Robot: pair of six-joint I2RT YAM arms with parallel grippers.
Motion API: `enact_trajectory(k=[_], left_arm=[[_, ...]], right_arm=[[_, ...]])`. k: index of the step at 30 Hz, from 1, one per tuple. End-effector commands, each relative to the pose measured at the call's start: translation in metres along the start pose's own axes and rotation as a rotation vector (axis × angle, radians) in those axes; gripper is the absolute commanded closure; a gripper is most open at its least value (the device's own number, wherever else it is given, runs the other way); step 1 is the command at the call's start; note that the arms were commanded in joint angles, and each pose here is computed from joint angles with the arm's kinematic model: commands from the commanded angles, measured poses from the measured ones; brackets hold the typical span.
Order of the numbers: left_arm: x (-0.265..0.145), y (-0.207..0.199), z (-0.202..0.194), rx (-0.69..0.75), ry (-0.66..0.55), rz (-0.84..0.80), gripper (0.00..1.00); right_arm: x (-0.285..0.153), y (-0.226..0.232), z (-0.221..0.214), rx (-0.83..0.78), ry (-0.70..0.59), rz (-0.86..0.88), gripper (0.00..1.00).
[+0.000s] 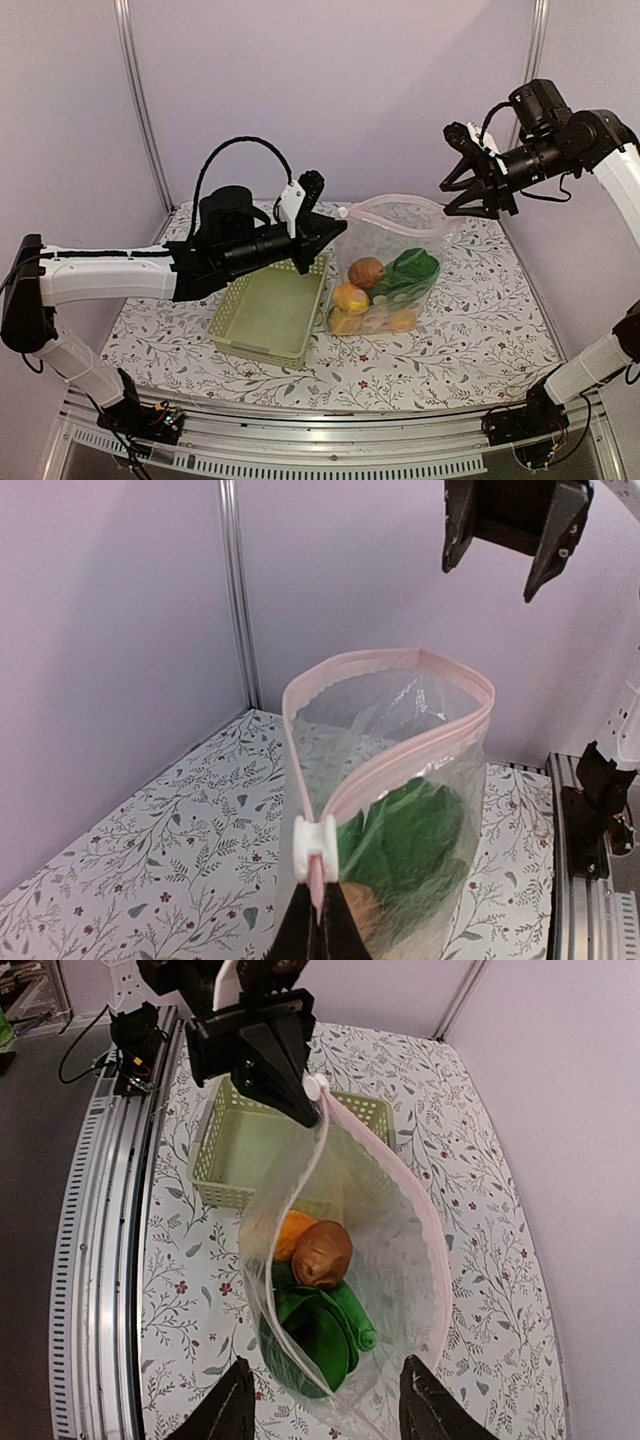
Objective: Place the food in the zip-top bag and seal the zipper
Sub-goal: Hold the zipper from the zipper food storage bag.
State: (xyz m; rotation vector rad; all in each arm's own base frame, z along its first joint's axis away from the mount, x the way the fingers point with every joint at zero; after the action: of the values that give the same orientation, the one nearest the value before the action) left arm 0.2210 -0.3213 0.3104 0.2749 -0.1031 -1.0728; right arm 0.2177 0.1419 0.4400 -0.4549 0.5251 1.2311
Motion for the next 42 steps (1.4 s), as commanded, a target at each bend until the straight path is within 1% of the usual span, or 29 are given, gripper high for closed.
enact_trajectory(k=[1, 4, 9, 15, 25, 31, 36, 42], left_arm=[[0.002, 0.007, 0.004, -0.003, -0.009, 0.006, 1.00], [0.000, 0.006, 0.004, 0.000, -0.020, -0.011, 1.00], [-0.003, 0.003, 0.004, 0.011, -0.052, -0.029, 1.00], [-0.004, 0.000, 0.003, 0.033, -0.055, -0.062, 1.00], [-0.009, -0.007, 0.004, 0.068, -0.066, -0.151, 1.00], [-0.009, -0.007, 0.003, 0.069, -0.059, -0.161, 1.00], [-0.011, -0.007, 0.004, 0.072, -0.058, -0.152, 1.00], [-0.012, -0.006, 0.005, 0.073, -0.057, -0.141, 1.00]], right_arm=[[0.021, 0.002, 0.022, 0.011, -0.059, 0.099, 0.52], [0.041, -0.002, 0.034, -0.012, -0.077, 0.143, 0.53], [0.073, 0.007, 0.055, -0.102, -0.117, 0.186, 0.53], [0.098, 0.013, 0.071, -0.152, -0.160, 0.212, 0.55], [0.133, 0.018, 0.068, -0.158, -0.094, 0.256, 0.57], [0.143, 0.024, 0.064, -0.178, -0.050, 0.265, 0.63], [0.144, 0.026, 0.064, -0.193, -0.037, 0.251, 0.71], [0.153, 0.030, 0.058, -0.212, 0.028, 0.237, 0.72]])
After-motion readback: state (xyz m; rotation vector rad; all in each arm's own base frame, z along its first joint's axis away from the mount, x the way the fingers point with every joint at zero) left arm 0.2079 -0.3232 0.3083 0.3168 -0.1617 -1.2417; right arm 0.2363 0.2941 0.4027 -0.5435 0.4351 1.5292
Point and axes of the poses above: each gripper's point midway between its finger pads, its own x axis out along the fingers, its own y axis along the line the jaws close on, z = x × y, the point moved 10 cm from there along -x, back along the fingers, and after that the axes turned 13 degrees about x, right-handed, at the moved point
